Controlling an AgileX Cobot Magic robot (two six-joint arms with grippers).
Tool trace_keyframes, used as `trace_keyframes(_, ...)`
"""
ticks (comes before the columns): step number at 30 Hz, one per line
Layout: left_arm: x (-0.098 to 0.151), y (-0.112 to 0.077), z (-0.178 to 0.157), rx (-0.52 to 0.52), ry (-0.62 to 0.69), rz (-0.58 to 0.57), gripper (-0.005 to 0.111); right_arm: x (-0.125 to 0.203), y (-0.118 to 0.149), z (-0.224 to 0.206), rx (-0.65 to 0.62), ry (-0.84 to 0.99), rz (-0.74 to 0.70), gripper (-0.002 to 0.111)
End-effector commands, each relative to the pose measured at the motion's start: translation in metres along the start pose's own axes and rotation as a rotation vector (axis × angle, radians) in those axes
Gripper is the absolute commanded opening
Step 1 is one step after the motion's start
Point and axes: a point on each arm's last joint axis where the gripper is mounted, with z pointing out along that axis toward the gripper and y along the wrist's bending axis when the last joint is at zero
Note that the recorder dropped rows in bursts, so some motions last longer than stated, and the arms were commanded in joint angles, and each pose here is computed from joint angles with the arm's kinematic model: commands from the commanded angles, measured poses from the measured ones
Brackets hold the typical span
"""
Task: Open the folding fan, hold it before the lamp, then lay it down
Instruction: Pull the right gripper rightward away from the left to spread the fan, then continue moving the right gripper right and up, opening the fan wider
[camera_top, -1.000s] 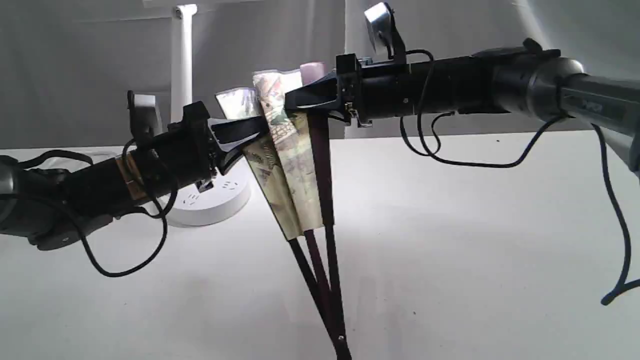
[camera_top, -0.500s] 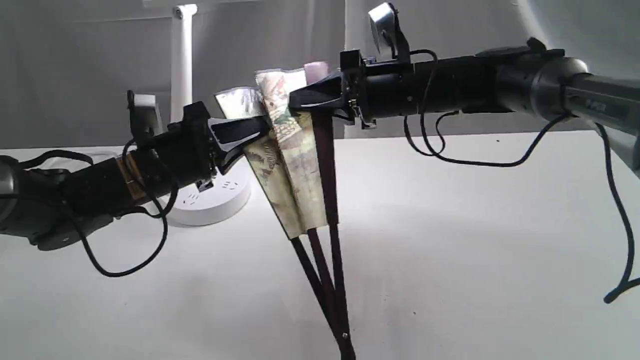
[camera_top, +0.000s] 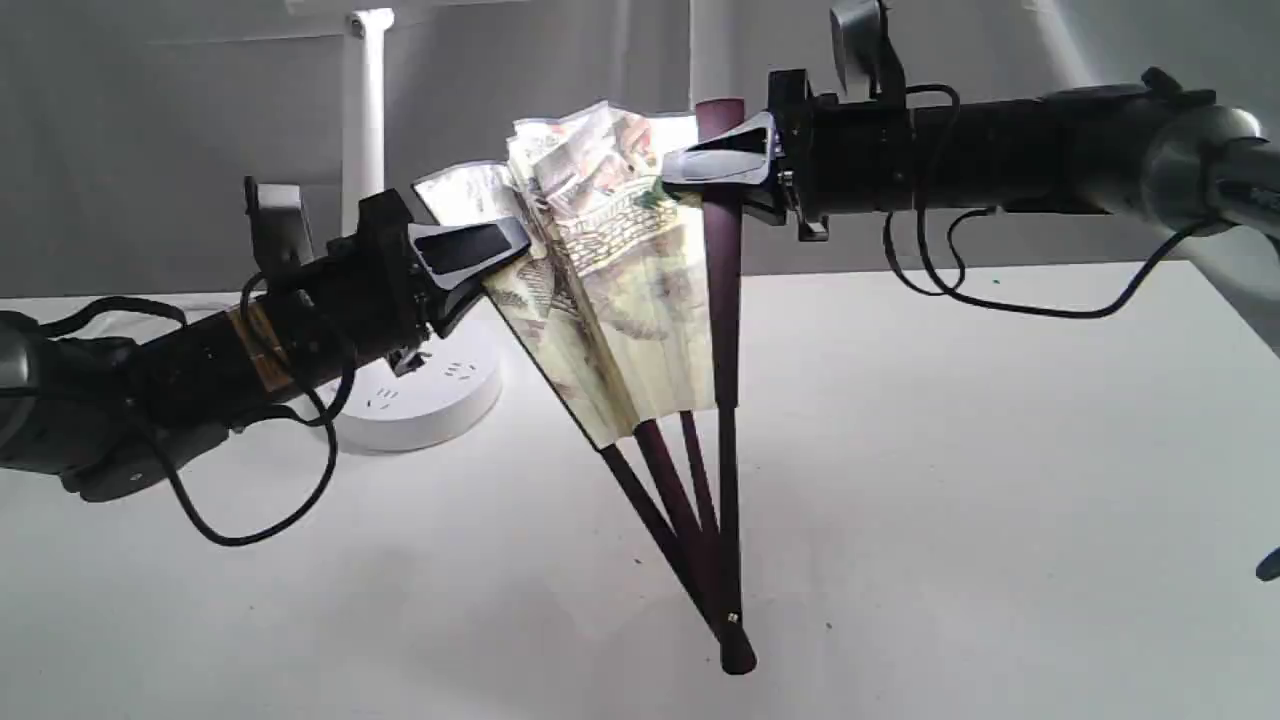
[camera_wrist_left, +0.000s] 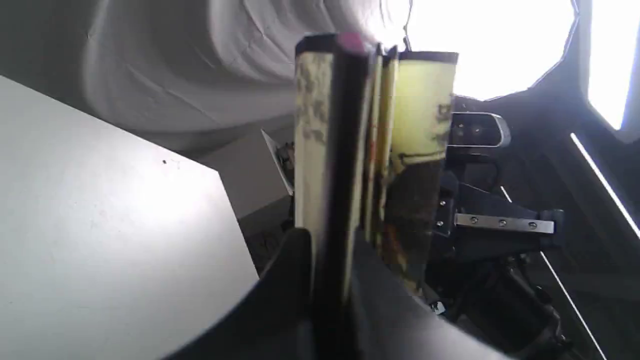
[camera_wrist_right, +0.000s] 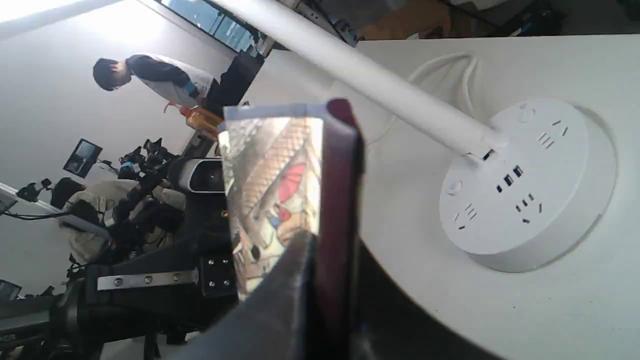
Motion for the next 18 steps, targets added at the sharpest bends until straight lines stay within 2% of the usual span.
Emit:
trace_keyframes(1, -0.013, -0.005, -0.006, 0.020, -0.058, -0.014, 0.000, -0.004, -0.002, -0.013, 0.035, -0.003, -0.038, 0.000)
trace_keyframes(9, -0.029, 0.013, -0.041, -0.052, -0.100, -0.075, 0.000, -0.009, -0.009, -0.030, 0.057, -0.034, -0.031, 0.000)
trace_keyframes(18, -0.019, 0.025, -0.058, -0.105, -0.115, -0.134, 0.000, -0.016, -0.019, -0.057, 0.091, -0.081, 0.007, 0.000)
